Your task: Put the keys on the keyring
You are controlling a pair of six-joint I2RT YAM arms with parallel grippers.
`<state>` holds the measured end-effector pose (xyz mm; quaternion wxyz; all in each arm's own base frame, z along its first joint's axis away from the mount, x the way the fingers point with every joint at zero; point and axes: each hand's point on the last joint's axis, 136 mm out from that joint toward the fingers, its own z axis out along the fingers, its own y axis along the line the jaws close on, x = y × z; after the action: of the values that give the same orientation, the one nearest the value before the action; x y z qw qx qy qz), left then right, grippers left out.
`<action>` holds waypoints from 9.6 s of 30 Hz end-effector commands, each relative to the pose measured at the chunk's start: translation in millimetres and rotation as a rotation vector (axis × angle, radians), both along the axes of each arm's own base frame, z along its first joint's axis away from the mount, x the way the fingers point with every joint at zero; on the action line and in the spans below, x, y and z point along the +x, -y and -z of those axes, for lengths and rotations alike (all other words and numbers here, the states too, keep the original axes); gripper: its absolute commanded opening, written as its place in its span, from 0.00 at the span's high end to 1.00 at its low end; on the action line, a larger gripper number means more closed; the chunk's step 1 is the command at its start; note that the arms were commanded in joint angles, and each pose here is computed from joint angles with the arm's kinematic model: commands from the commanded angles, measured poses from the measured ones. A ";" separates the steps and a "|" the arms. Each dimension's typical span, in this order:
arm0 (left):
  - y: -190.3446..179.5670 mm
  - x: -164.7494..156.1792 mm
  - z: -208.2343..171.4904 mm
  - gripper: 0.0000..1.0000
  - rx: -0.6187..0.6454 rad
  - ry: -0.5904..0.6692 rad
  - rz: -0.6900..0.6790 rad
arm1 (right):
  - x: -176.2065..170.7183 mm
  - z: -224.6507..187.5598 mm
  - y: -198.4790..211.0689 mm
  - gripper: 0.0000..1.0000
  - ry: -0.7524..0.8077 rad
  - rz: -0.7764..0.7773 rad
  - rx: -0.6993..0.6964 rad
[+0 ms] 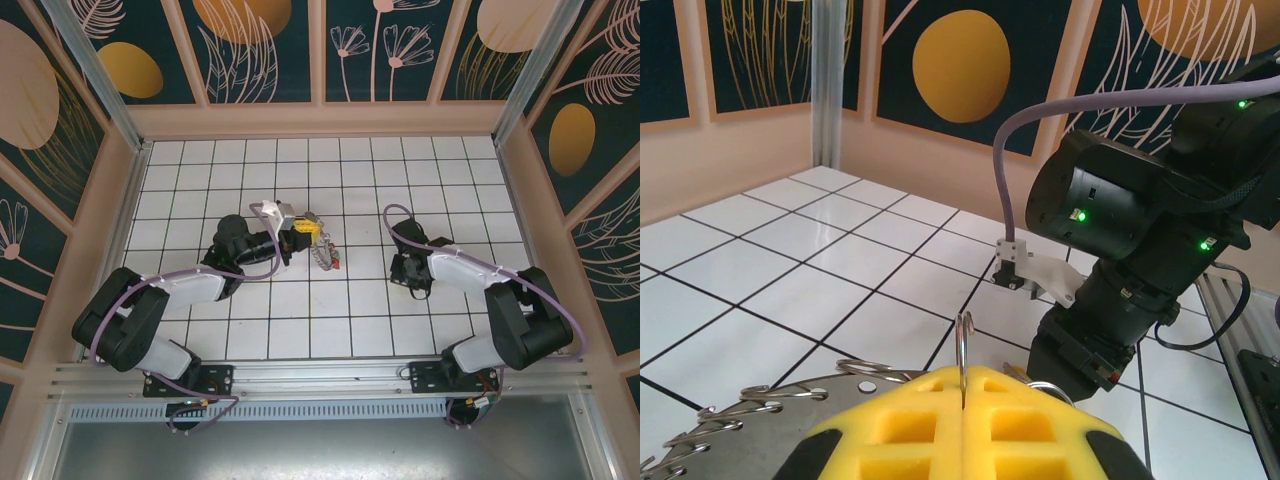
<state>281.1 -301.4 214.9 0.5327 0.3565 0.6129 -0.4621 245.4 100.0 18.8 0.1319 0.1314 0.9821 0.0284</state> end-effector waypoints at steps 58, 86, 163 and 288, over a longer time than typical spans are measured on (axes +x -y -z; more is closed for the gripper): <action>6.2 -1.3 -16.3 1.00 -0.015 0.059 0.035 | -3.1 -0.6 -4.3 0.87 -0.026 -0.025 0.007; 6.0 -1.7 -15.0 1.00 -0.014 0.055 0.035 | -6.2 1.2 -3.3 0.90 -0.041 -0.020 0.004; 27.6 -33.0 3.8 1.00 0.057 0.019 0.261 | -18.3 -224.1 -140.7 1.00 1.233 -1.369 0.510; 15.8 -8.8 25.0 1.00 0.009 0.013 0.054 | 29.0 -230.7 -180.0 1.00 1.110 -1.094 0.399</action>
<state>274.2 -317.9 186.7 0.5140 0.3871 0.6111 -0.4610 268.0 283.2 216.7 0.4924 -0.3888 0.7039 0.3331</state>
